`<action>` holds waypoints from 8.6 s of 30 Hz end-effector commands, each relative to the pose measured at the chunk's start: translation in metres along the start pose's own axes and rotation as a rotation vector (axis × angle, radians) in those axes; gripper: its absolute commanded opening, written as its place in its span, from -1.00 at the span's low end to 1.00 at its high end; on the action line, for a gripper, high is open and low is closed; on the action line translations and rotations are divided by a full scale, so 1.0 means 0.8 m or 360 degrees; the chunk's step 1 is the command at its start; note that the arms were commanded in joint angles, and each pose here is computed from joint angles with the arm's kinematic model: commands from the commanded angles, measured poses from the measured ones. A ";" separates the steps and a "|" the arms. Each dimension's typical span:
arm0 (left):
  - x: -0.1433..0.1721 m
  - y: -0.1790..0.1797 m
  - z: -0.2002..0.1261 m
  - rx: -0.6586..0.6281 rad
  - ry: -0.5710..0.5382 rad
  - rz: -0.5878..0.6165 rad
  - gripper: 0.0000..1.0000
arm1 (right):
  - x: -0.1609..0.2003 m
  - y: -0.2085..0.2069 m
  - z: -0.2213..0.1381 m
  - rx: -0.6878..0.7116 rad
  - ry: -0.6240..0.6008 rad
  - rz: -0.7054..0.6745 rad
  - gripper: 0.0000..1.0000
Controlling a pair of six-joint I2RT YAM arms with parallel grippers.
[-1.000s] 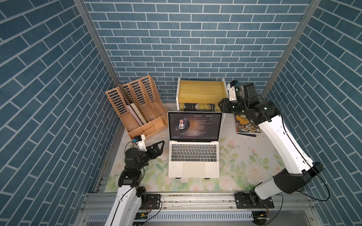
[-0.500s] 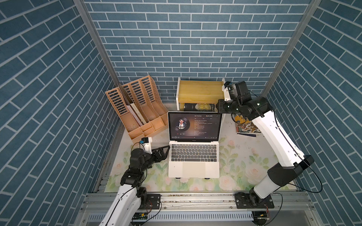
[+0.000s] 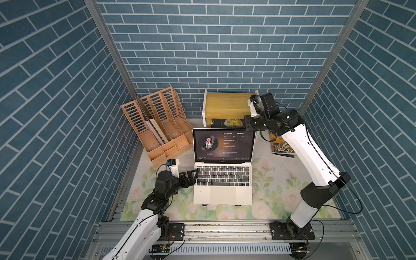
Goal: Close the laptop lid and set it aside
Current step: Close the lid of the laptop, then pick up the laptop from the computer stand.
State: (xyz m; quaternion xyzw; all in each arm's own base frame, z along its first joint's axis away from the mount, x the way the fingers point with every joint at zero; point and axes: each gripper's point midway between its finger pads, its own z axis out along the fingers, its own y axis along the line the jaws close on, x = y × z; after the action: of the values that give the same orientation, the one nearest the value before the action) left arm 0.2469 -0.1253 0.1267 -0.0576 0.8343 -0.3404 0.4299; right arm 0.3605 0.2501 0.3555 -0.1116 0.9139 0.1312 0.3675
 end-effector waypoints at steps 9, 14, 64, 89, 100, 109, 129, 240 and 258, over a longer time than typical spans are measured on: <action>0.001 0.013 0.000 -0.0092 -0.0014 0.0021 0.99 | 0.009 -0.004 0.016 0.0134 0.0067 -0.0108 -0.51; 0.000 0.012 -0.001 -0.0095 -0.0015 0.0018 0.99 | 0.013 -0.008 0.023 0.0195 0.0099 -0.0135 -0.52; -0.072 0.072 -0.075 -0.0781 -0.0440 -0.0239 0.99 | 0.145 0.033 -0.019 0.0171 0.0215 -0.0251 -0.64; -0.106 0.060 -0.115 -0.0822 -0.0651 -0.0320 0.99 | 0.254 0.067 -0.040 0.0161 0.0414 -0.0446 -0.61; -0.112 0.049 -0.127 -0.0734 -0.0718 -0.0316 0.99 | 0.306 0.077 -0.012 0.0027 0.0380 -0.0425 -0.60; -0.096 -0.008 -0.084 -0.0254 -0.0533 -0.0149 0.99 | 0.352 0.074 0.035 -0.0099 0.0291 -0.0325 -0.58; -0.030 0.005 -0.023 -0.0159 -0.0148 -0.0115 0.99 | 0.396 0.035 0.086 -0.0132 0.0239 -0.0183 -0.53; 0.079 0.022 0.015 -0.0116 0.0017 -0.0530 0.99 | 0.331 0.076 -0.015 -0.1528 -0.0358 0.0400 -0.34; 0.064 0.021 0.006 -0.0163 -0.0030 -0.0488 0.99 | 0.321 0.093 -0.020 -0.1563 -0.0341 0.0446 -0.73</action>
State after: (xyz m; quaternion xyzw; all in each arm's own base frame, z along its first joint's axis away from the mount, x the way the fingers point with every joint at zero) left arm 0.2204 -0.1340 0.0677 -0.2174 0.8274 -0.3622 0.3701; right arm 0.1482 0.2787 0.1490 -0.1103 0.7642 0.5592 0.3020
